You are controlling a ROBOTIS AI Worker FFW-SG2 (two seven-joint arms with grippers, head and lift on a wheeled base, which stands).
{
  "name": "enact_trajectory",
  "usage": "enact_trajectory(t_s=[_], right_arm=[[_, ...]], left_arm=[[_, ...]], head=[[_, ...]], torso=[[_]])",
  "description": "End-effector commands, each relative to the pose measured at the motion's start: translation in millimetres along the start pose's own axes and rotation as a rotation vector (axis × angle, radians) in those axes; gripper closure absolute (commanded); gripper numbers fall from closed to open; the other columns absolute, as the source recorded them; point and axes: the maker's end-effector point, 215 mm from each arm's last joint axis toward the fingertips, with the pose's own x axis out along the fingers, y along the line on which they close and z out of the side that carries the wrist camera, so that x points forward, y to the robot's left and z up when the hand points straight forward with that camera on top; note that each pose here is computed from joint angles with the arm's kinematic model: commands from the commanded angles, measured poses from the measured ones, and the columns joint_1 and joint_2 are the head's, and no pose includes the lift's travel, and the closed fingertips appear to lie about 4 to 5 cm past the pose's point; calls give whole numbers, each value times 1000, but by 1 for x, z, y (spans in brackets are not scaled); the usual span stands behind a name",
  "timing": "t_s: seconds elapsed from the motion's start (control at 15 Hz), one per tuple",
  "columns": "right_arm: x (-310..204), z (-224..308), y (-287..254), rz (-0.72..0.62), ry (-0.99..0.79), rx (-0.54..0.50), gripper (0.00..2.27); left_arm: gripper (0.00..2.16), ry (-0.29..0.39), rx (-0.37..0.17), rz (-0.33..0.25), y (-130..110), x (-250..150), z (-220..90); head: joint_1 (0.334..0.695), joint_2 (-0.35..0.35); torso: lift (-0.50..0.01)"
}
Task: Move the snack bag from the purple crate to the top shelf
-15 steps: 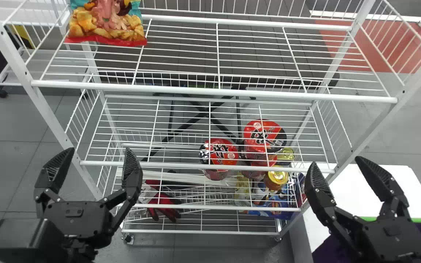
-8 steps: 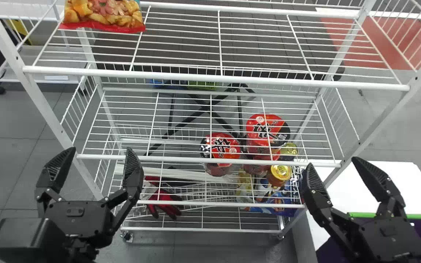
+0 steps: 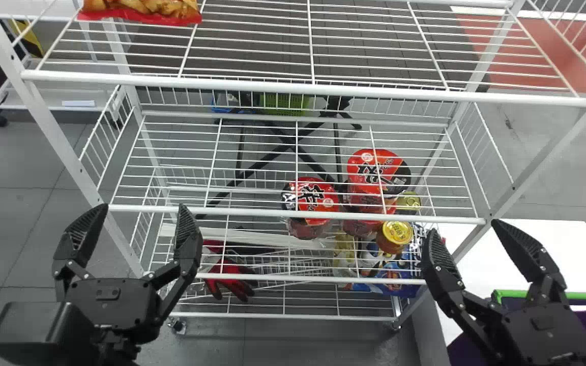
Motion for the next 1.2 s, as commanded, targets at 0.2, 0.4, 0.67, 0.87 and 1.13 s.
enact_trajectory(t_s=[0.2,0.4,0.67,0.87,1.13], right_arm=[[0,0,1,1,1,1,181],[0,0,1,1,1,1,181],[0,0,1,2,1,2,181],[0,-2,2,2,4,4,181],[0,-4,1,1,6,5,181]], left_arm=[[93,-3,-2,0,-1,0,1],[93,-3,-1,-2,-1,0,1],[93,-7,-2,-2,-1,0,3],[93,-7,-3,-1,-1,0,3],[93,-5,-3,-3,-1,0,2]], head=[[695,-61],[695,-61],[695,-61],[695,-61],[695,-61]], torso=[[-318],[-330],[-346],[-358],[-374]])
